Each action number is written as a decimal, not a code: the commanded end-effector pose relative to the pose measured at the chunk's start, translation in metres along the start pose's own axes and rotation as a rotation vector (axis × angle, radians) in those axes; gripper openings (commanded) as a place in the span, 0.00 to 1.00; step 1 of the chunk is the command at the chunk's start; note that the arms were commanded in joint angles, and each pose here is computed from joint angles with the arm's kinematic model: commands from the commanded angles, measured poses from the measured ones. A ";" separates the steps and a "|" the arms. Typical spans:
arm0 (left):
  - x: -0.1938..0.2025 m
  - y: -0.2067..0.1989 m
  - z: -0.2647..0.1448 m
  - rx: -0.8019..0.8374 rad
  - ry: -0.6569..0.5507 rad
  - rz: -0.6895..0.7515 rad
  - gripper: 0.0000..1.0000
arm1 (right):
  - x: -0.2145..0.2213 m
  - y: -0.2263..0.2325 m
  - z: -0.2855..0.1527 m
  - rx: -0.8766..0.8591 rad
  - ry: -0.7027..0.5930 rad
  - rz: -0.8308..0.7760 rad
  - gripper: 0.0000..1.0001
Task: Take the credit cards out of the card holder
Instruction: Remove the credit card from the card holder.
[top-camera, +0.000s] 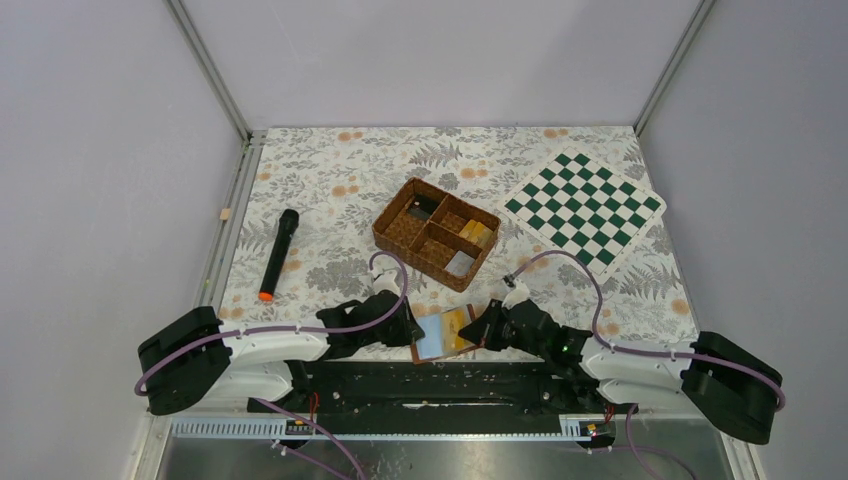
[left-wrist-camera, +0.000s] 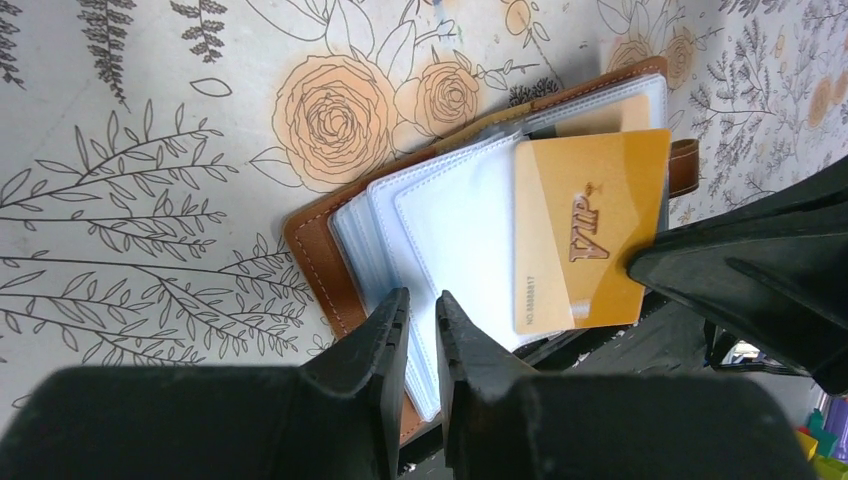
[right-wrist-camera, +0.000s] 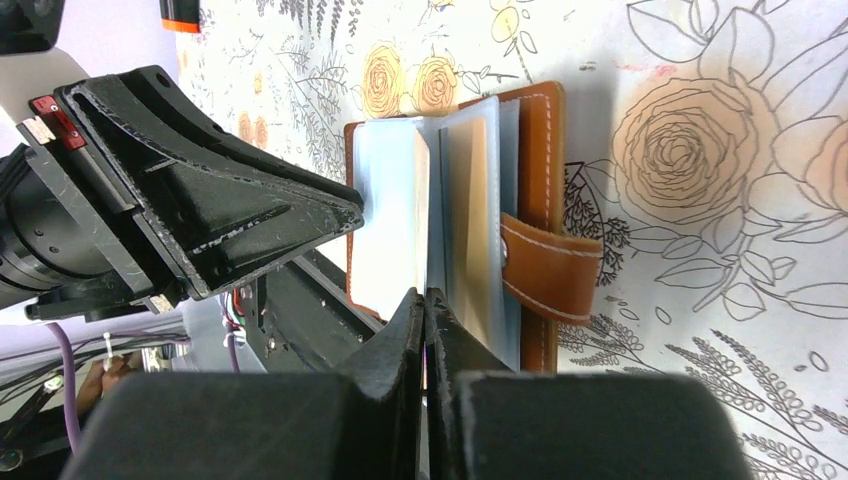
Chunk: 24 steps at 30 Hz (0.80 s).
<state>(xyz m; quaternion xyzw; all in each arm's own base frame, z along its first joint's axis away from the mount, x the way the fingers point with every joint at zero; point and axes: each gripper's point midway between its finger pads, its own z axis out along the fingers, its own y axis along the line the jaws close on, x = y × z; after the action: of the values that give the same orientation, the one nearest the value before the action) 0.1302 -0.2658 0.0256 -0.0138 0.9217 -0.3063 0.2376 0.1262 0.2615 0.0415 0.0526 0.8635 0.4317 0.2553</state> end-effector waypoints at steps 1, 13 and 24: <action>-0.002 0.006 -0.003 -0.057 0.006 0.035 0.17 | -0.010 -0.014 -0.005 0.068 -0.049 -0.038 0.00; -0.027 -0.036 -0.024 0.044 -0.040 0.069 0.28 | -0.022 -0.004 -0.018 0.050 -0.092 -0.074 0.00; -0.038 -0.076 -0.030 0.171 -0.039 0.129 0.34 | -0.029 0.006 -0.023 0.019 -0.115 -0.075 0.00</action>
<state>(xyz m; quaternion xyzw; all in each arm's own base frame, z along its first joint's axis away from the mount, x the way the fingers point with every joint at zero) 0.1404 -0.2835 0.0833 0.0339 0.9073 -0.3241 0.2658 0.1273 0.2369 0.0521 0.0393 0.8641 0.4056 0.2954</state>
